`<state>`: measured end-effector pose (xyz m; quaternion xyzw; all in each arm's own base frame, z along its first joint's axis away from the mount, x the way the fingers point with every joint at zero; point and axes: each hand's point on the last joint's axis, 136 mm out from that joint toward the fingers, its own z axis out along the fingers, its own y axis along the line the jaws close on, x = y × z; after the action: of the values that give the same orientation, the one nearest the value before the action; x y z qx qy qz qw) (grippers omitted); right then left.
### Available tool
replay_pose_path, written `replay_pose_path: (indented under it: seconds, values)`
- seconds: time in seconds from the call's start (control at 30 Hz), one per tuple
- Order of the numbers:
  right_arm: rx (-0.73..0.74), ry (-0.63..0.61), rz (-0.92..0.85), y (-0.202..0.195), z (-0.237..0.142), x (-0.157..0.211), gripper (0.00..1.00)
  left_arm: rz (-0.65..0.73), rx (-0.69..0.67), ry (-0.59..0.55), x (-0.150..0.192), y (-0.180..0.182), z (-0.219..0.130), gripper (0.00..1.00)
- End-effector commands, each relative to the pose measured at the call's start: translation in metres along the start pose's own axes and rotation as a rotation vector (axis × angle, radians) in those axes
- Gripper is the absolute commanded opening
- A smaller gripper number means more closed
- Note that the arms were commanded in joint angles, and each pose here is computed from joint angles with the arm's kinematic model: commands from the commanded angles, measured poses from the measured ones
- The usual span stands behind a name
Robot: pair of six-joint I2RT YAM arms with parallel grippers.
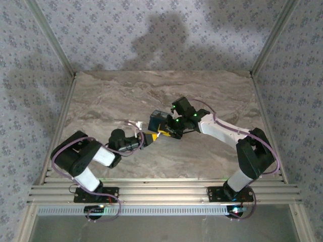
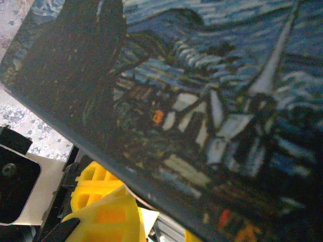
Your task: Unlock a padlock with a key
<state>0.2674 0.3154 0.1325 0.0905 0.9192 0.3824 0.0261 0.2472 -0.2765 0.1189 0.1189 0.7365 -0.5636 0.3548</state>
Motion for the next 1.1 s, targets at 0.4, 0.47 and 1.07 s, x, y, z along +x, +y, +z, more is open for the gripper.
replay_pose_path:
  seconds: [0.4, 0.47, 1.07]
  values:
    - [-0.072, 0.082, -0.033, 0.013, -0.003, 0.026, 0.00, 0.016, 0.099, -0.082, -0.042, -0.020, 0.017, 0.00]
    - [-0.076, 0.085, -0.037, 0.014, -0.003, 0.027, 0.00, 0.018, 0.101, -0.084, -0.044, -0.020, 0.019, 0.00]
    - [-0.029, 0.077, -0.023, -0.002, 0.025, 0.023, 0.01, 0.337, -0.171, 0.032, 0.039, 0.019, 0.032, 0.00]
